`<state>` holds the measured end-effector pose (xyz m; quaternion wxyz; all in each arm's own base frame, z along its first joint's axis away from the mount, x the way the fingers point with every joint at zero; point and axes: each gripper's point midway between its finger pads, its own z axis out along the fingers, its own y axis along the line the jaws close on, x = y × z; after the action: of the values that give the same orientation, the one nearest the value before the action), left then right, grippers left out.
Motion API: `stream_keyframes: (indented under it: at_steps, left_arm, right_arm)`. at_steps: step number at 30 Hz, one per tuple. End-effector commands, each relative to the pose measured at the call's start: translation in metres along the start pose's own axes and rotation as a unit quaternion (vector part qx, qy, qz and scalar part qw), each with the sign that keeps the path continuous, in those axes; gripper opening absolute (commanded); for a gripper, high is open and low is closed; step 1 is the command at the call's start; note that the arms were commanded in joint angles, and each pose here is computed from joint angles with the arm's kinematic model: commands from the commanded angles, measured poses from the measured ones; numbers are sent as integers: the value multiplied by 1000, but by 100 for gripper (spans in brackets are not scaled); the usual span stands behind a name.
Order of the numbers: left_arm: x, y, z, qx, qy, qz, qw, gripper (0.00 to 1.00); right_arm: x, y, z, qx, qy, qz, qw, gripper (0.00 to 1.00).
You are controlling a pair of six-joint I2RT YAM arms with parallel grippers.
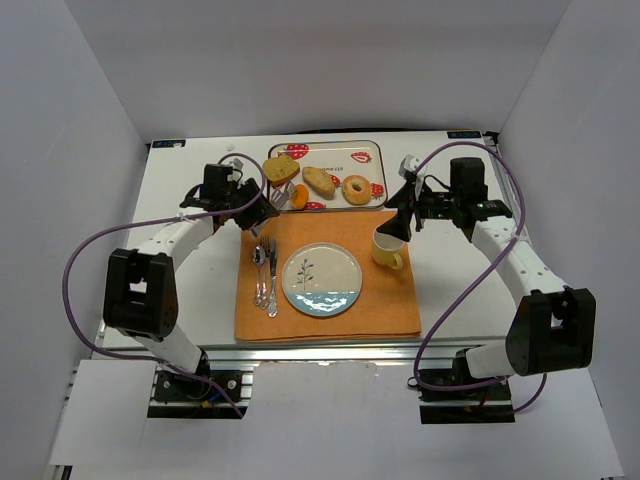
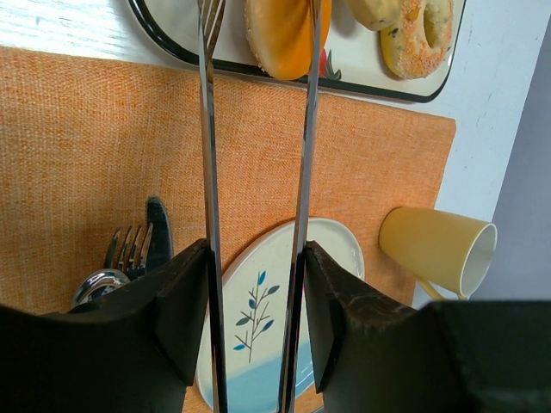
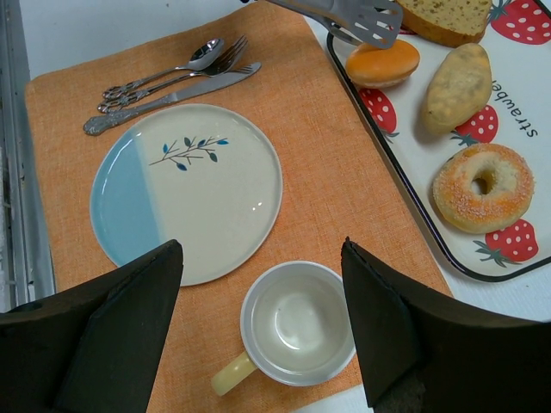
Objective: Place the bread
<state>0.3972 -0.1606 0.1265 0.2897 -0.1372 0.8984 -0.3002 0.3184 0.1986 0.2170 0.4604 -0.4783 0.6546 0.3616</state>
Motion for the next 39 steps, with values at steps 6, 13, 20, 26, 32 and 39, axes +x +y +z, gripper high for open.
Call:
stream_keyframes:
  at_steps: [6, 13, 20, 26, 32, 39]
  left_arm:
    - [-13, -24, -1, 49, -10, 3, 999, 56]
    - [-12, -30, 3, 67, -5, -5, 998, 56]
    - [-2, -21, 10, 55, 23, -5, 998, 57]
    - [1, -30, 14, 68, 33, 0, 997, 56]
    - [5, -38, 17, 77, 42, 2, 996, 43]
    - [-6, -46, 8, 79, 24, 15, 996, 18]
  right_arm:
    - [-9, 3, -3, -5, -17, -13, 1000, 79]
    - [-9, 2, -3, -5, -16, -12, 1000, 79]
    - [-12, 0, -4, -3, -20, -14, 1000, 79]
    - [-10, 0, -4, -3, -19, -10, 1000, 79]
    - [-8, 1, -5, -2, -19, -9, 1000, 79]
    - [-9, 1, -7, 0, -20, -10, 1000, 79]
